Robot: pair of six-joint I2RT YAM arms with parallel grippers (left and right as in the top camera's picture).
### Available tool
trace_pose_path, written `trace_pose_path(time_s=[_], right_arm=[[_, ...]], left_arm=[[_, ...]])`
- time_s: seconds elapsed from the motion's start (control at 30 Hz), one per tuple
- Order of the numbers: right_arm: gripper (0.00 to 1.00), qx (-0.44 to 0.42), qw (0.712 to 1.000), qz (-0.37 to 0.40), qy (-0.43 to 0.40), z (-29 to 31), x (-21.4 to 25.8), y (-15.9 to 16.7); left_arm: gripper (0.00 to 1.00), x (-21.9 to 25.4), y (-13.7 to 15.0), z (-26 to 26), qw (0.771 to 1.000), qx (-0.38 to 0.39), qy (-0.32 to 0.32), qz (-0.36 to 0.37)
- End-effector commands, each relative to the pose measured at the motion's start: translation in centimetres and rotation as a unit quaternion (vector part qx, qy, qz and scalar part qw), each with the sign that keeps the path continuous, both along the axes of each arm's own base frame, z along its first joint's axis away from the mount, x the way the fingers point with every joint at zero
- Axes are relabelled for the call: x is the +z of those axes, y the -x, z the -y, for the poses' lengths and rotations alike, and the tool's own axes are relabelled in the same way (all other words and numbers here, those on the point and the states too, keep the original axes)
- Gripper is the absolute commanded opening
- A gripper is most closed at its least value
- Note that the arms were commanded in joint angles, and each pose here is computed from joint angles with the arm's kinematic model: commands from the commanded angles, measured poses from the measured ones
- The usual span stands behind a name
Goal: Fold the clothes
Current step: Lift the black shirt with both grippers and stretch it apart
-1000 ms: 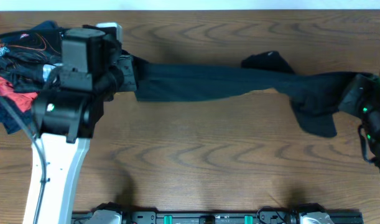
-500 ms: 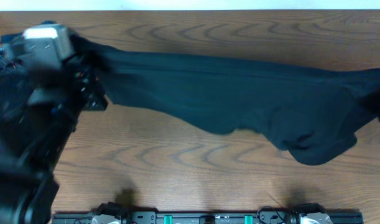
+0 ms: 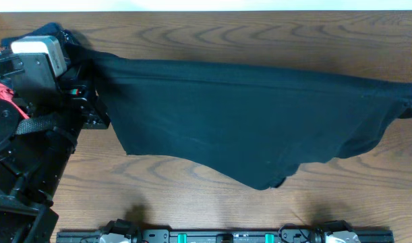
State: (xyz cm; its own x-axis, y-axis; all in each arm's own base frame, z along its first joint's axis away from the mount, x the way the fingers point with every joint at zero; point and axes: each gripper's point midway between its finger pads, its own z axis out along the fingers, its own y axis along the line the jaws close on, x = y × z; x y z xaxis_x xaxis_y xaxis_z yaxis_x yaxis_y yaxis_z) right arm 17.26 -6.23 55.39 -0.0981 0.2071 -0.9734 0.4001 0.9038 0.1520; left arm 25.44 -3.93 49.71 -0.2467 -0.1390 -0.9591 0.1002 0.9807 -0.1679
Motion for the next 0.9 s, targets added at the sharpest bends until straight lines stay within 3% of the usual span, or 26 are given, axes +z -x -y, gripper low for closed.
trace_pose_path(time_s=[0.0, 0.27, 0.5, 0.67, 0.87], right_arm=[[0.01, -0.054, 0.998, -0.003, 0.019, 1.8, 0.3, 1.2], [0.01, -0.068, 0.997, -0.042, 0.019, 2.1, -1.3, 0.2], [0.01, -0.073, 0.997, -0.026, 0.028, 2.3, -0.2, 0.0], [0.01, -0.047, 0.998, -0.025, 0.018, 1.5, -0.2, 0.5], [0.01, -0.059, 0.993, -0.097, -0.027, 1.6, -4.4, 2.2]], left_arm=[[0.06, 0.6, 0.0, -1.8, 0.998, 0.044, -0.034, 0.012], [0.06, -0.9, -2.0, -2.1, 0.997, 0.059, -0.046, -0.019], [0.06, -1.0, -2.7, -1.9, 0.997, 0.058, -0.045, -0.02], [0.06, 0.5, -0.6, -2.3, 0.997, 0.059, -0.044, 0.005], [0.06, -0.6, 3.3, -4.2, 0.994, 0.093, -0.058, -0.015]])
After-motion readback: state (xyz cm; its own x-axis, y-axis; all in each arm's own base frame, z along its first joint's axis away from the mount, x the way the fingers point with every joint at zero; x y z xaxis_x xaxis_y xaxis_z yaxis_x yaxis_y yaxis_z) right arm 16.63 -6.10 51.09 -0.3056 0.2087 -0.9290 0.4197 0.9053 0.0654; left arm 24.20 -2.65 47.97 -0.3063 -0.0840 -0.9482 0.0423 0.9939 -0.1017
